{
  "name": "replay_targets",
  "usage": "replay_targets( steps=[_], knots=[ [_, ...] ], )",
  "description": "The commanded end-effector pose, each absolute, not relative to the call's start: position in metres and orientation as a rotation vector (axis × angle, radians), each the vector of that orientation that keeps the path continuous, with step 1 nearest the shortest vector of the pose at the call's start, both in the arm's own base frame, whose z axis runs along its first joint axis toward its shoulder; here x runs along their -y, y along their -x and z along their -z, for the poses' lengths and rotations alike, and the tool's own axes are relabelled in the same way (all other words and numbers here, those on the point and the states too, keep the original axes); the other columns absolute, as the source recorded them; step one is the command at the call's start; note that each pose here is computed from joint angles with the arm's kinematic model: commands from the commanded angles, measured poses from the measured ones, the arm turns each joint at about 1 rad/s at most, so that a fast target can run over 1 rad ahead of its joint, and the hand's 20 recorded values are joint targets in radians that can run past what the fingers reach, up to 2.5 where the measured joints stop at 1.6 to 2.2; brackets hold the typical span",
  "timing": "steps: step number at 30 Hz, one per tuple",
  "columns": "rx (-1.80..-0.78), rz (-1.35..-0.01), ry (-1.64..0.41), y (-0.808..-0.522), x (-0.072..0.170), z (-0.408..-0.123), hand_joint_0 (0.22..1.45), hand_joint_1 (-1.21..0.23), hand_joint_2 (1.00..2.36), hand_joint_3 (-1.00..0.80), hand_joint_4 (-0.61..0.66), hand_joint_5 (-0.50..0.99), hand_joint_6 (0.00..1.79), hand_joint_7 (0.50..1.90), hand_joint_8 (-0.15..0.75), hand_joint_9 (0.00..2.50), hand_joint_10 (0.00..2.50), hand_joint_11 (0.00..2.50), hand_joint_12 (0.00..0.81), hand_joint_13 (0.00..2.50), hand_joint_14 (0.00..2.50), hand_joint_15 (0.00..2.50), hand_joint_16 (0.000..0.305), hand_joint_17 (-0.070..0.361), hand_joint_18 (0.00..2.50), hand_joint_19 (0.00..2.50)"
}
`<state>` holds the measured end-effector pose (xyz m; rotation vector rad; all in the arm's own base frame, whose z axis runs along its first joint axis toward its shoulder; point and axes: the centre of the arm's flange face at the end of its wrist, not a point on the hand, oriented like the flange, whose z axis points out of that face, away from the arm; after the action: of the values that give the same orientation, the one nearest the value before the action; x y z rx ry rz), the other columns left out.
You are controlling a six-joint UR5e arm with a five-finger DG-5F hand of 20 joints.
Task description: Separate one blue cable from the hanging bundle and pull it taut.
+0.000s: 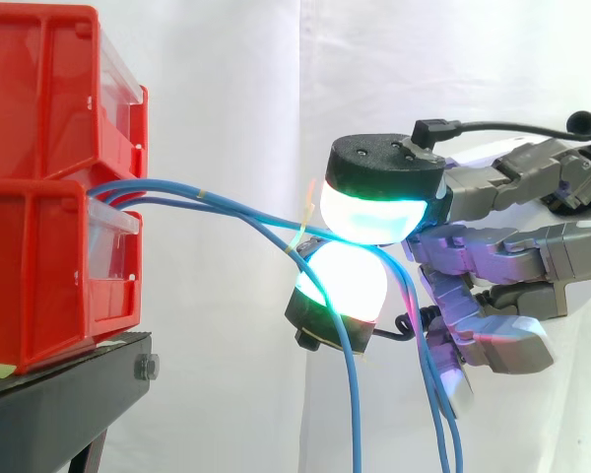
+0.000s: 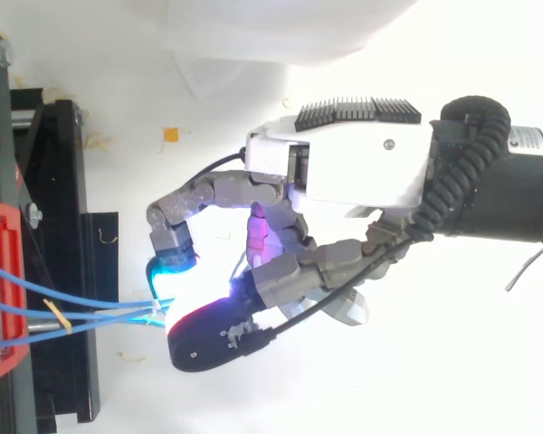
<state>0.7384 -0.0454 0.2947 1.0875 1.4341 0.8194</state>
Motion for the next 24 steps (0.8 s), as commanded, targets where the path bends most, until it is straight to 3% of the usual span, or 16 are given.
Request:
replay_targets(
  steps=[1,11,14,18,20,22,24],
  knots=[
    [-1.435,-0.820,-1.087,-0.7384,0.0453,-0.2947,0.68,-0.76,1.01,-0.18,0.05,0.15,0.50,1.32,0.172,2.18,0.03,0.68,0.326,1.57,0.02,0.67,0.080,0.179,1.17,0.40],
    [-1.436,-0.824,-1.087,-0.7385,0.0450,-0.2947,0.65,-0.89,1.01,-0.15,0.10,0.15,0.50,1.34,0.203,2.16,0.02,0.66,0.346,1.58,0.02,0.66,0.088,0.197,1.23,0.35],
    [-1.436,-0.824,-1.087,-0.7385,0.0450,-0.2947,0.62,-0.93,1.01,-0.26,0.14,0.14,0.50,1.36,0.194,2.14,0.02,0.65,0.337,1.57,0.02,0.66,0.087,0.195,1.21,0.37],
    [-1.436,-0.824,-1.087,-0.7384,0.0459,-0.2947,0.52,-0.74,1.00,-0.50,0.13,0.14,0.50,1.36,0.171,2.12,0.03,0.69,0.317,1.53,0.02,0.71,0.080,0.180,1.12,0.42],
    [-1.436,-0.824,-1.087,-0.7384,0.0459,-0.2947,0.51,-0.63,1.00,-0.50,0.13,0.14,0.50,1.35,0.173,2.13,0.02,0.67,0.322,1.54,0.02,0.70,0.081,0.183,1.14,0.42],
    [-1.437,-0.823,-1.086,-0.7384,0.0459,-0.2947,0.48,-0.41,1.00,-0.50,0.12,0.15,0.50,1.33,0.162,2.15,0.02,0.64,0.320,1.55,0.02,0.69,0.085,0.190,1.17,0.40],
    [-1.436,-0.824,-1.087,-0.7384,0.0459,-0.2947,0.49,-0.32,1.00,-0.50,0.10,0.15,0.50,1.33,0.154,2.16,0.03,0.63,0.316,1.55,0.02,0.69,0.083,0.188,1.16,0.41]
  ],
)
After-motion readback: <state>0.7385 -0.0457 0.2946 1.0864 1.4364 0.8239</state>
